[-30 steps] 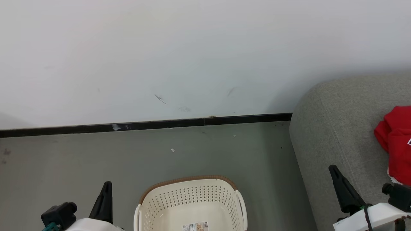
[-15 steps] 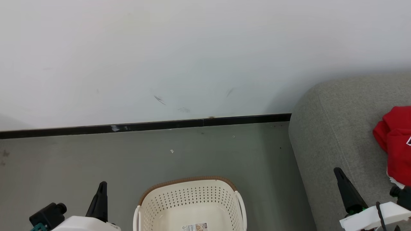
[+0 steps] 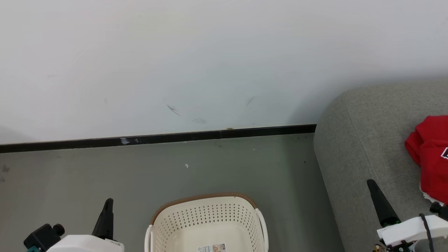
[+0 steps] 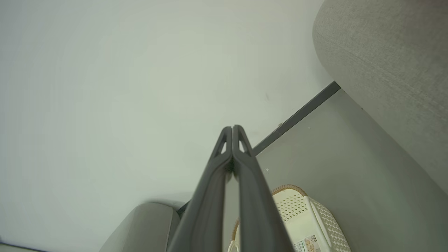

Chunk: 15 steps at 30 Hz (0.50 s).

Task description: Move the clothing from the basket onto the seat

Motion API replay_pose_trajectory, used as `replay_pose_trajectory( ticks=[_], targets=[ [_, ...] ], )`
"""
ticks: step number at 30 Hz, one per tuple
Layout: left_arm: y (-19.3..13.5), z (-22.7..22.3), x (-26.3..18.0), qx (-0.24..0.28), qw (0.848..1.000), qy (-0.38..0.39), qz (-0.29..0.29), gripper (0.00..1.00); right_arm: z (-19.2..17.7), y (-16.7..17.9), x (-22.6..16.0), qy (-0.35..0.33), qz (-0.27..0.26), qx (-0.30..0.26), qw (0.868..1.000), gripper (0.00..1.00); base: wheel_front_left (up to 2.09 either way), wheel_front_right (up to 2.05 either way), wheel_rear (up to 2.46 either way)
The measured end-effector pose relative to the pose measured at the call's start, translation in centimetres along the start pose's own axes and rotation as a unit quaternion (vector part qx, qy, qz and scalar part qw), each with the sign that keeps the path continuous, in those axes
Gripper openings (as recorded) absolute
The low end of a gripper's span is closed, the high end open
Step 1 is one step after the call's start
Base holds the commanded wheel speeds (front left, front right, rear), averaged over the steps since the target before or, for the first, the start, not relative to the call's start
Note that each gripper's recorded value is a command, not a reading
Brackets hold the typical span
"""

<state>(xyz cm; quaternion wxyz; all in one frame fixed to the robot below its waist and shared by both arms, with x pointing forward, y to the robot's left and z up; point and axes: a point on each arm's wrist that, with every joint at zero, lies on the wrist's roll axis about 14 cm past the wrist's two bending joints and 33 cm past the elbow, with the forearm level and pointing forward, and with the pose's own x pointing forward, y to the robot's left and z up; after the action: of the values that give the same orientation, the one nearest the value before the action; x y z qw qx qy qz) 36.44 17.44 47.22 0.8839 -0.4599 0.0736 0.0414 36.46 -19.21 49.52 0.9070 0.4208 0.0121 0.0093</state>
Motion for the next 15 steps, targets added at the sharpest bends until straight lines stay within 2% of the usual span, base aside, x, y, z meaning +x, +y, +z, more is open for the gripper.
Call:
replay_pose_trajectory(
  ticks=[15],
  targets=[
    [0.32, 0.35, 0.15, -0.100, 0.995, 0.008, -0.001, 0.00, 0.32, -0.55, 0.60, -0.003, -0.016, 0.113, 0.993, 0.00, 0.00, 0.00, 0.00]
  ],
)
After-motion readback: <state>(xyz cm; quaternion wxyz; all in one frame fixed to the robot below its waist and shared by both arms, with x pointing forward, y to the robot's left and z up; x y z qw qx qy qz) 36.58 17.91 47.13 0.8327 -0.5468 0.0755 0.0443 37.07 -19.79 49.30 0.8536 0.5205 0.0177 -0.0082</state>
